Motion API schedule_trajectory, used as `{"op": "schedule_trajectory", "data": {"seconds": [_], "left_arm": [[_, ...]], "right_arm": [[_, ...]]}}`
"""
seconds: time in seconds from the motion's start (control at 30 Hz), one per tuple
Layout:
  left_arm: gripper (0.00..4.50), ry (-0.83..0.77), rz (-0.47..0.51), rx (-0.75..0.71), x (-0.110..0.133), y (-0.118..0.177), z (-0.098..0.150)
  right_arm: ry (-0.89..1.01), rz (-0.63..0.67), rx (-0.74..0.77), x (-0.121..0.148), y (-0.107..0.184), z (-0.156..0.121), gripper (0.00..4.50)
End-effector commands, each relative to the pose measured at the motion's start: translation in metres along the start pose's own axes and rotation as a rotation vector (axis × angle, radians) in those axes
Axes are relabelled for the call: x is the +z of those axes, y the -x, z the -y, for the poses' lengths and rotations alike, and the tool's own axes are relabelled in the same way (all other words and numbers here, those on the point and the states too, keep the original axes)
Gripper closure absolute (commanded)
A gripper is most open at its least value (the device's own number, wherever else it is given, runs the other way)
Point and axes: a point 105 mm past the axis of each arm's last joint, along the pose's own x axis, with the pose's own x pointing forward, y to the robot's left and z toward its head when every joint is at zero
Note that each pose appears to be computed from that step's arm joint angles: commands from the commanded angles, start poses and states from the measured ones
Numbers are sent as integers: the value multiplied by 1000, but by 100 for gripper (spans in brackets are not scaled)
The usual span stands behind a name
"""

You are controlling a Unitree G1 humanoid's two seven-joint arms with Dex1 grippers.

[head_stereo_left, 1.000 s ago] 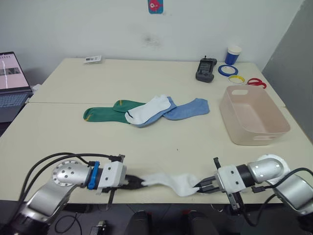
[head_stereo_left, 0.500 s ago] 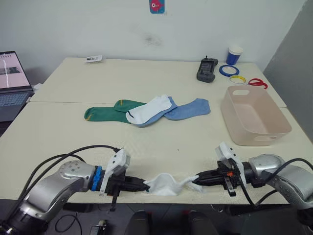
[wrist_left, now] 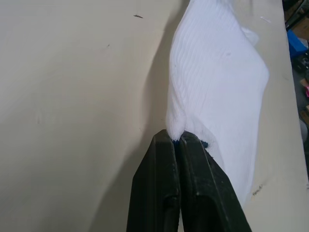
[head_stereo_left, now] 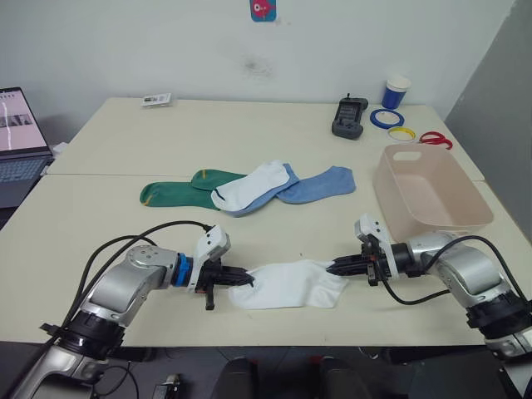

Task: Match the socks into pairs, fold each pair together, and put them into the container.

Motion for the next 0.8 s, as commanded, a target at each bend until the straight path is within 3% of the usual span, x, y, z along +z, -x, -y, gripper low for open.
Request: {"op": "schedule_trajectory", "data": {"seconds": [0.03,0.23,0.27,0.47,0.5,0.67,0.8], "left_arm": [[448,-39,16,43,8,-1,-8],[448,-74,30,89,14,-3,-19],[428,-80,34,87,15,-3,-20],[265,-58,88,154,23,8,-30],[231,-43,95,166,23,14,-32],[231,25,119,203,12,34,-27],[231,115,135,157,2,39,0]], "right_arm": [[50,-7,-4,5,1,4,450],[65,-12,-40,5,2,12,450],[65,-6,-49,6,2,14,399],[19,57,-113,15,17,19,213],[3,66,-123,15,22,18,209],[-81,73,-155,0,40,3,209],[-126,63,-149,-13,36,-18,209]]}}
